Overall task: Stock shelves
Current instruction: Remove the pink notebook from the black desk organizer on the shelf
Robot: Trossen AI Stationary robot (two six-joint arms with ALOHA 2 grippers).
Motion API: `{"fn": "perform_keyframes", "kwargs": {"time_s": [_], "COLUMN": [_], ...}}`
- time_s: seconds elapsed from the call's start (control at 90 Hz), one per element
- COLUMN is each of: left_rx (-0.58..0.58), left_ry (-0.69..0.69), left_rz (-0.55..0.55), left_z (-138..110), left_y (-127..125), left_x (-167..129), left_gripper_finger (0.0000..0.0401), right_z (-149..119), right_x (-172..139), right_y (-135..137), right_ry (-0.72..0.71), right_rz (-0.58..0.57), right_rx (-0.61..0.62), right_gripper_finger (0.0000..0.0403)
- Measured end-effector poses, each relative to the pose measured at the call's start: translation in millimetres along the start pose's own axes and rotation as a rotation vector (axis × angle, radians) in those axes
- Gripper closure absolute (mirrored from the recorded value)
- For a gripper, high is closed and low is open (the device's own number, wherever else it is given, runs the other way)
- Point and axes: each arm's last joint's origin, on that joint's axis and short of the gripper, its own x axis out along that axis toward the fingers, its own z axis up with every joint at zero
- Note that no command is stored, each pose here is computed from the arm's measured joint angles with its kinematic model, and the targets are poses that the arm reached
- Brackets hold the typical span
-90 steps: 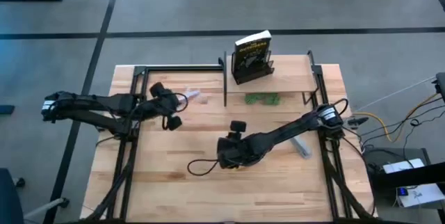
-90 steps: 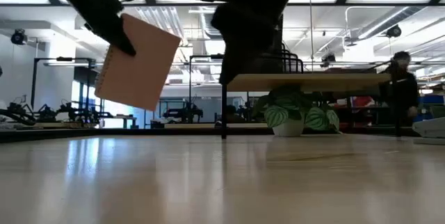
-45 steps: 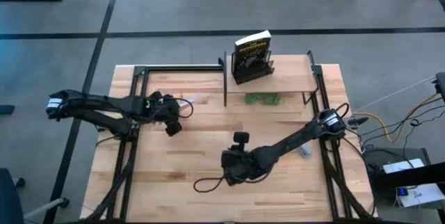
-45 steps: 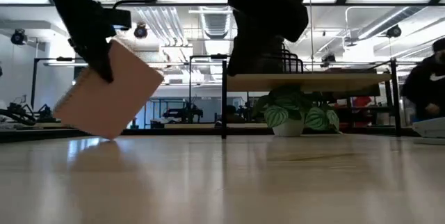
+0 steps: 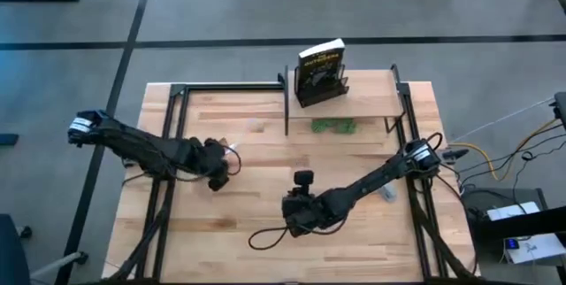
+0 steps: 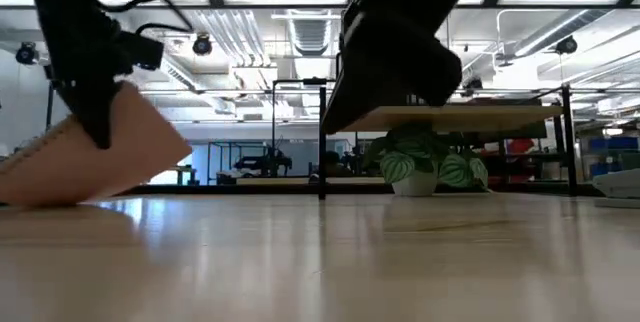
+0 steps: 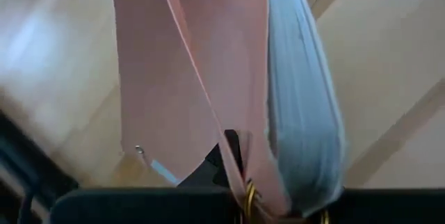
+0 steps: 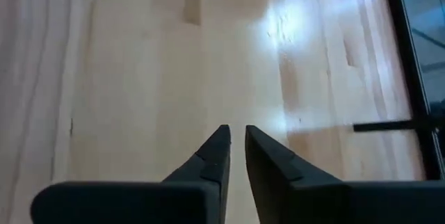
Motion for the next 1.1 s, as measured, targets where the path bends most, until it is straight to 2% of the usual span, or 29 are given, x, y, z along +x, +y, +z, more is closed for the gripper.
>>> {"fn": "perform_keyframes", "kwargs": {"time_s": [0.322,0.544,0.856,1.1], "left_rx": [0.027,0.05,0.045,0.06], "left_ry": [0.089,0.128,0.158,0.177], "left_rz": [0.133,0.19,0.156,0.091], "left_z": [-10.3,-14.0,-14.2,-9.8], "left_y": [-6.4,-10.4,-14.1,-19.3], "left_x": [30.4,46.0,48.5,41.7], "left_gripper_finger": [0.0389,0.0354,0.0288,0.0224], "right_z": [0.1,1.0,2.3,1.7], "right_x": [2.6,4.3,5.2,4.7], "right_y": [1.9,-0.3,-1.4,-0.6], "right_ry": [-0.031,-0.033,-0.042,-0.038], "right_rz": [0.004,0.002,0.005,0.009], "right_rx": [-0.031,-0.033,0.032,0.008], "right_gripper_finger": [0.0373,0.0362,0.0346,0.0332]}}
